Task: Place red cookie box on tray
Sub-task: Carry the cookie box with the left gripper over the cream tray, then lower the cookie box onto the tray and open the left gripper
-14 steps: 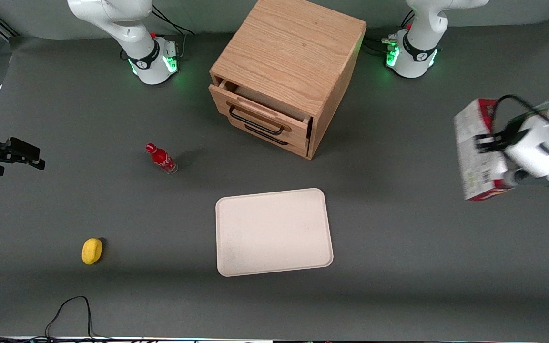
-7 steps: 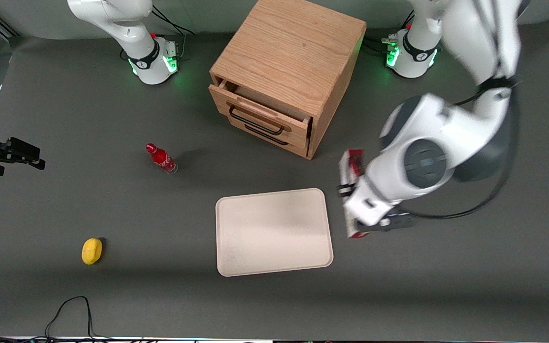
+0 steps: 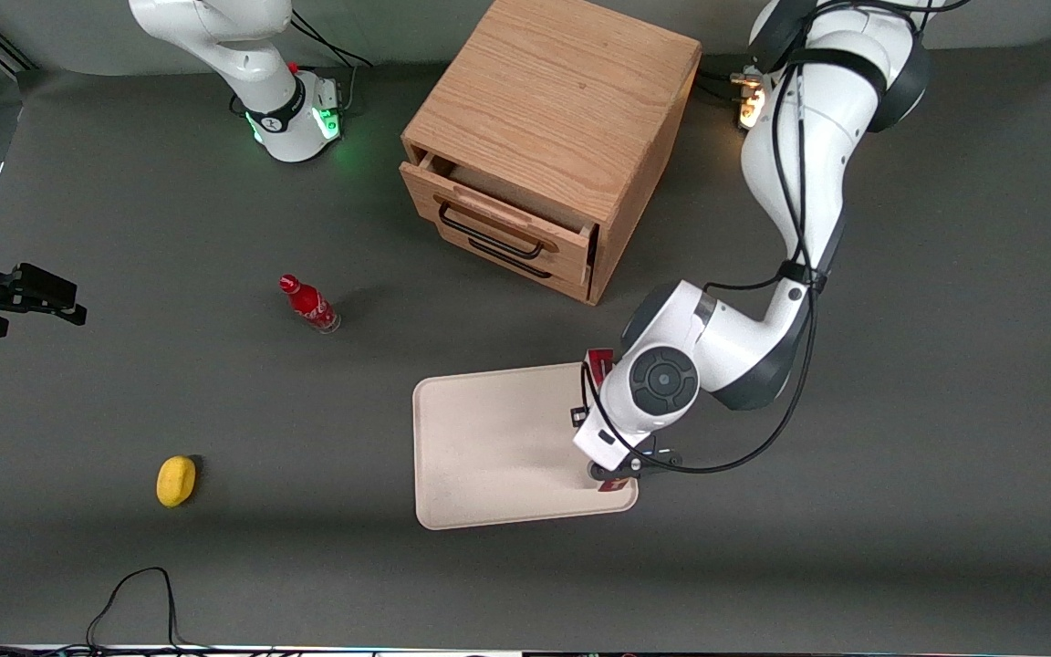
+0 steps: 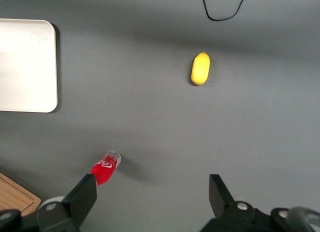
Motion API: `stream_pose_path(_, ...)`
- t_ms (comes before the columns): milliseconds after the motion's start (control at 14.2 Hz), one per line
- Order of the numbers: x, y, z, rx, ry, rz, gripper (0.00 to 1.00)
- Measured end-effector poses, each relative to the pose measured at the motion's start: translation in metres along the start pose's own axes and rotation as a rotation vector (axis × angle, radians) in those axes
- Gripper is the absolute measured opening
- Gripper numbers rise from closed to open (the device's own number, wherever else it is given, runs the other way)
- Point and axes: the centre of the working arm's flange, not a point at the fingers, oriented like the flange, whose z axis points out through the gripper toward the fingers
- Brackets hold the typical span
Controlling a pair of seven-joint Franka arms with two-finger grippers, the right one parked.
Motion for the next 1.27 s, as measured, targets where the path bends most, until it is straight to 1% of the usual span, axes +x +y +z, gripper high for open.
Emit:
stream_pose_path(211,0.005,-0.004,0.017,0.004,-0.008,-0.012,0.03)
stream_pose_path(633,0.004,-0.003,0.017,0.003,-0.007,-0.032,0.04)
stream_pose_path(703,0.005,-0.004,0.017,0.004,-0.007,-0.033,0.09)
stream_pose_path(773,0.005,-0.004,0.016,0.004,-0.006,-0.033,0.17)
stream_pose_path(1055,0.005,-0.004,0.011,0.006,-0.004,-0.033,0.61)
stream_pose_path(1266,0.005,-0.007,-0.004,0.020,-0.013,-0.035,0.92)
